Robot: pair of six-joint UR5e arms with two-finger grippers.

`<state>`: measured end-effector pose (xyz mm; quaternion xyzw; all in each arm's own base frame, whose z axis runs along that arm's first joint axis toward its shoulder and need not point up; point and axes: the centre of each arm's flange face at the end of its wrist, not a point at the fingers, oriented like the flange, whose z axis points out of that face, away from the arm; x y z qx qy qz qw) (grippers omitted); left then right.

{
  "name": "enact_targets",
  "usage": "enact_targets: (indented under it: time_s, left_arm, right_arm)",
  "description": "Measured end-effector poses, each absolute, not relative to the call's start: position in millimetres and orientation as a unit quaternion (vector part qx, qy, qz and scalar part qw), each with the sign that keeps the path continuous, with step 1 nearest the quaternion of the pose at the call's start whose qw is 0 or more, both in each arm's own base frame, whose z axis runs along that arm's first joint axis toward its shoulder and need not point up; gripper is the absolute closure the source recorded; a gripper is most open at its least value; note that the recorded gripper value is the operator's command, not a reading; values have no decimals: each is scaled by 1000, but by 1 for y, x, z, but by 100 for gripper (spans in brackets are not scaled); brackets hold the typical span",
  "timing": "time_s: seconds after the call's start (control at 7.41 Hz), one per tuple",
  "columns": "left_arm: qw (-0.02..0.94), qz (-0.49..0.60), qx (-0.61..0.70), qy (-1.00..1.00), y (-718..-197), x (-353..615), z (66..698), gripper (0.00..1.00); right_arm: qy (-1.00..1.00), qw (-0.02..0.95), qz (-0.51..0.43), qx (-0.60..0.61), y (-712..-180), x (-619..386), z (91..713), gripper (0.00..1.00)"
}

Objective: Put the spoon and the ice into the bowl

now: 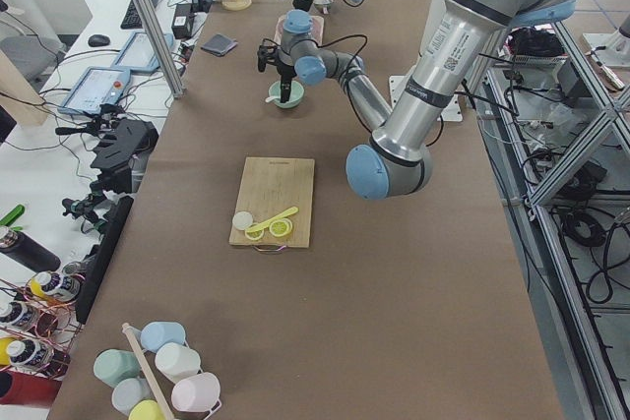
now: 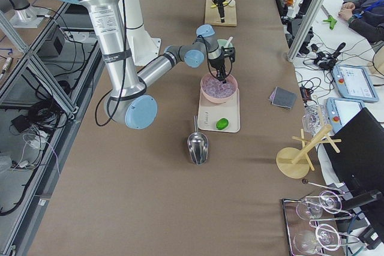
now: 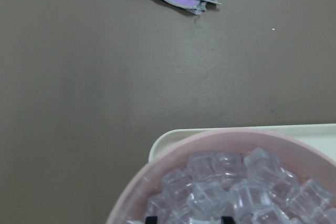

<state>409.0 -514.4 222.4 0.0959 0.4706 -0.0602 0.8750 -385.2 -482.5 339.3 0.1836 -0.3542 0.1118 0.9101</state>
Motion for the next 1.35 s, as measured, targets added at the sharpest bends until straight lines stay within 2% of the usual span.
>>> enact_targets:
  time_s: [0.27, 0.67, 1.08, 1.35]
  left_arm:
    - [892, 31, 98, 440, -556, 340, 257, 1]
    - [913, 148, 109, 365, -612, 192, 360, 1]
    - [911, 224, 73, 339, -632, 61, 508, 1]
    - [910, 231, 52, 340, -630, 16, 567, 1]
  right_arm:
    - [-380, 898, 105, 195, -486, -396, 301, 100]
    - [-415, 883, 85, 202, -473, -432, 250, 100]
    - [-432, 873, 108, 200, -470, -501, 201, 100]
    - [-427, 874, 120, 198, -474, -552, 176, 100]
